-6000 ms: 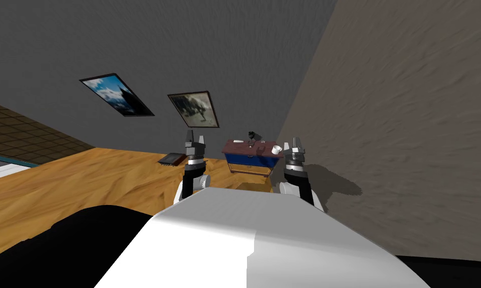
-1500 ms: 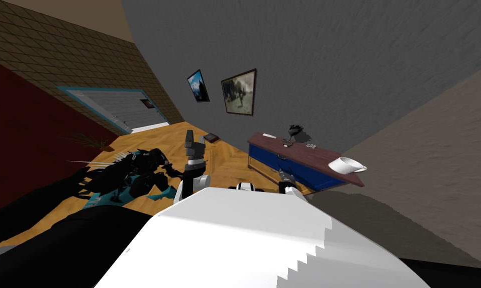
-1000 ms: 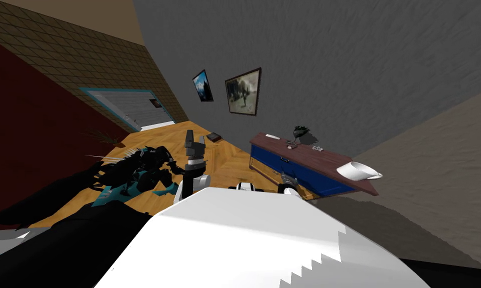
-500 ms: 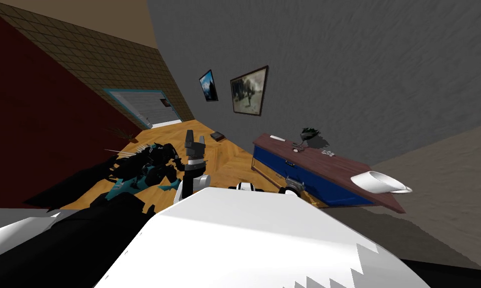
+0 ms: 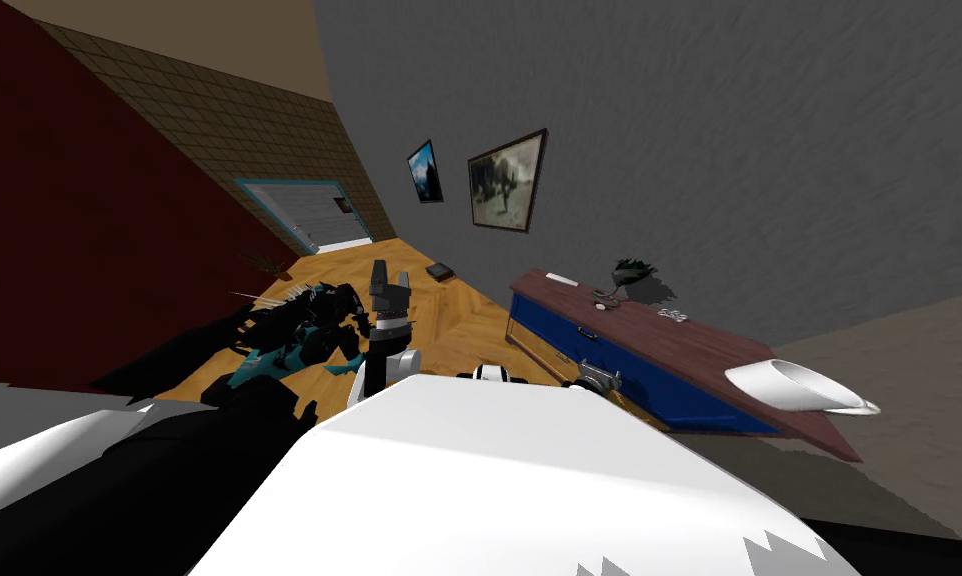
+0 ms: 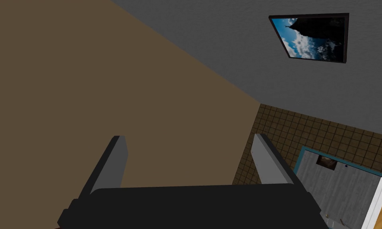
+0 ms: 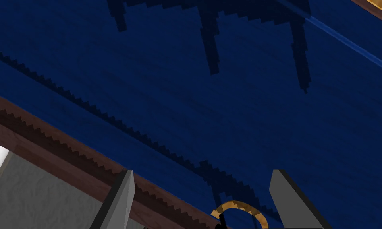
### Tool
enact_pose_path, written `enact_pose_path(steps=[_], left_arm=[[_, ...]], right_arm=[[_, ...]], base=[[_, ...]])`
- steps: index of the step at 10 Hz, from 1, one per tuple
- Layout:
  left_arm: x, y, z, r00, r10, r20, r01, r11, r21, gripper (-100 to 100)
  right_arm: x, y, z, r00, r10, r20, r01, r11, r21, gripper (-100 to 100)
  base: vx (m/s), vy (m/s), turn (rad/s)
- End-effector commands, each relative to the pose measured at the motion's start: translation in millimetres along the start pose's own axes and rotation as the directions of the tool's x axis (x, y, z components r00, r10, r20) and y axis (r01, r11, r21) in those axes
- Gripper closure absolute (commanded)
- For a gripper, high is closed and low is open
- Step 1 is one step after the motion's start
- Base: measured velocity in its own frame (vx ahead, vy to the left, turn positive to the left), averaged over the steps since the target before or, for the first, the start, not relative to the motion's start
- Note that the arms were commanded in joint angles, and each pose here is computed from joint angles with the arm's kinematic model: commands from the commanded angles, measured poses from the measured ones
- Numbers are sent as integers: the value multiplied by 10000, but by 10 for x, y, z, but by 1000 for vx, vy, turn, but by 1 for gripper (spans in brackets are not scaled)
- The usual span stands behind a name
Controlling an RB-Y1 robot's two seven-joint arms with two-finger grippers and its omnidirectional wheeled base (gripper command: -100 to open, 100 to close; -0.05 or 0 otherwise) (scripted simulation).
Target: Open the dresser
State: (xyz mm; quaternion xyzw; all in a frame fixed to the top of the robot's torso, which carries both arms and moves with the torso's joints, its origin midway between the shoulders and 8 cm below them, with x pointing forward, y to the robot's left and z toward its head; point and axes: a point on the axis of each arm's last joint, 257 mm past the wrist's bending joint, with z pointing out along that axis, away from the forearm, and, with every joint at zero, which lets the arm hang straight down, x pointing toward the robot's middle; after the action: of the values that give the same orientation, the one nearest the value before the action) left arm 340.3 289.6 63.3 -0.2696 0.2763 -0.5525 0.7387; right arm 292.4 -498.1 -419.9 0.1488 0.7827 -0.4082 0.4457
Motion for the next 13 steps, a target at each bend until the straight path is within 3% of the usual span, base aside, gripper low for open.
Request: enact_pose_path(steps=[1,2,3,6,9,10,13], left_arm=[[0,0,0,10000,0,0,0,10000,0,0],[0,0,0,10000,0,0,0,10000,0,0],[0,0,0,10000,0,0,0,10000,0,0],[0,0,0,10000,0,0,0,10000,0,0],[0,0,0,10000,1,0,-1,10000,0,0],[0,0,0,10000,0,0,0,10000,0,0],[0,0,0,10000,1,0,-1,10000,0,0]], right_arm=[[41,-179,-1,9956,-916,196,899,9932,739,-100],[10,-177,-2,9943,-1018,307,993,9923,745,-100],[102,-300,-22,9874,-1562,244,1521,9808,1223,-100],[73,-410,-61,9691,-2409,540,2282,9576,1761,-100],[153,-578,-159,9363,-3469,551,3227,9115,2548,-100],[84,-565,-167,9275,-3656,774,3352,9054,2605,-100],[131,-666,-298,8872,-4544,799,4079,8535,3243,-100]], base=[[40,-14,77],[19,-5,8],[28,-11,129],[41,-17,78],[49,-25,90],[43,-26,47],[42,-31,70]])
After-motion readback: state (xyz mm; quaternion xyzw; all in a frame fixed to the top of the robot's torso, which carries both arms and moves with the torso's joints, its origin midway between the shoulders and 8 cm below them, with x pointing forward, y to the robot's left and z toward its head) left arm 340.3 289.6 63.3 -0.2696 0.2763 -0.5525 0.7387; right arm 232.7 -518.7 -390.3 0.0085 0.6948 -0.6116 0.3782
